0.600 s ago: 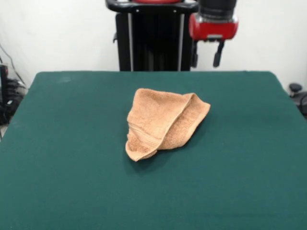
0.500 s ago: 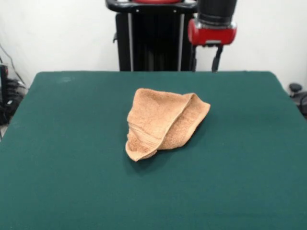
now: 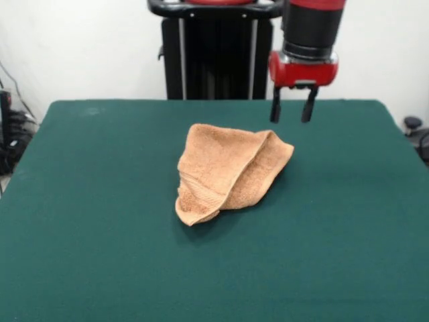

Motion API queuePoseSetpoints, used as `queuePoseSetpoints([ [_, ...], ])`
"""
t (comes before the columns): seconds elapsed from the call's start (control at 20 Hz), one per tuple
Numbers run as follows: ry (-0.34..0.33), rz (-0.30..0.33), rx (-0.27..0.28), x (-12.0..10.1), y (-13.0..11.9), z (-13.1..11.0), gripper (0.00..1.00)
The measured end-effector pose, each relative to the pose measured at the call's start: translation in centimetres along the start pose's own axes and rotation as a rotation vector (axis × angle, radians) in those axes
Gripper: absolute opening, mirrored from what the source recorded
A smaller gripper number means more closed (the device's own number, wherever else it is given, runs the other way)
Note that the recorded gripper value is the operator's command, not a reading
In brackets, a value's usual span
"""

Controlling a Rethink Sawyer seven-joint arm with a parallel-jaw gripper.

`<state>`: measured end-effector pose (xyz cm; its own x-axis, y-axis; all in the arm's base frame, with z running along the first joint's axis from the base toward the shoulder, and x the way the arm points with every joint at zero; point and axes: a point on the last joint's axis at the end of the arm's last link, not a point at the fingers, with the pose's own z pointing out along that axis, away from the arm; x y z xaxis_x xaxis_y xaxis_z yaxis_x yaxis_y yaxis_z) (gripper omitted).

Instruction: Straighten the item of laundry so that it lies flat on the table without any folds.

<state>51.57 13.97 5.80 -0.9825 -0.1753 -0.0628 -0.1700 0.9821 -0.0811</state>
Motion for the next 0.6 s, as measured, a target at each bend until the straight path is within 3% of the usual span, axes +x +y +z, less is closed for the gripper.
queuePoseSetpoints([
  [0.6,-0.052,0.014,0.032,-5.6,-1.7,-0.8,1.0],
])
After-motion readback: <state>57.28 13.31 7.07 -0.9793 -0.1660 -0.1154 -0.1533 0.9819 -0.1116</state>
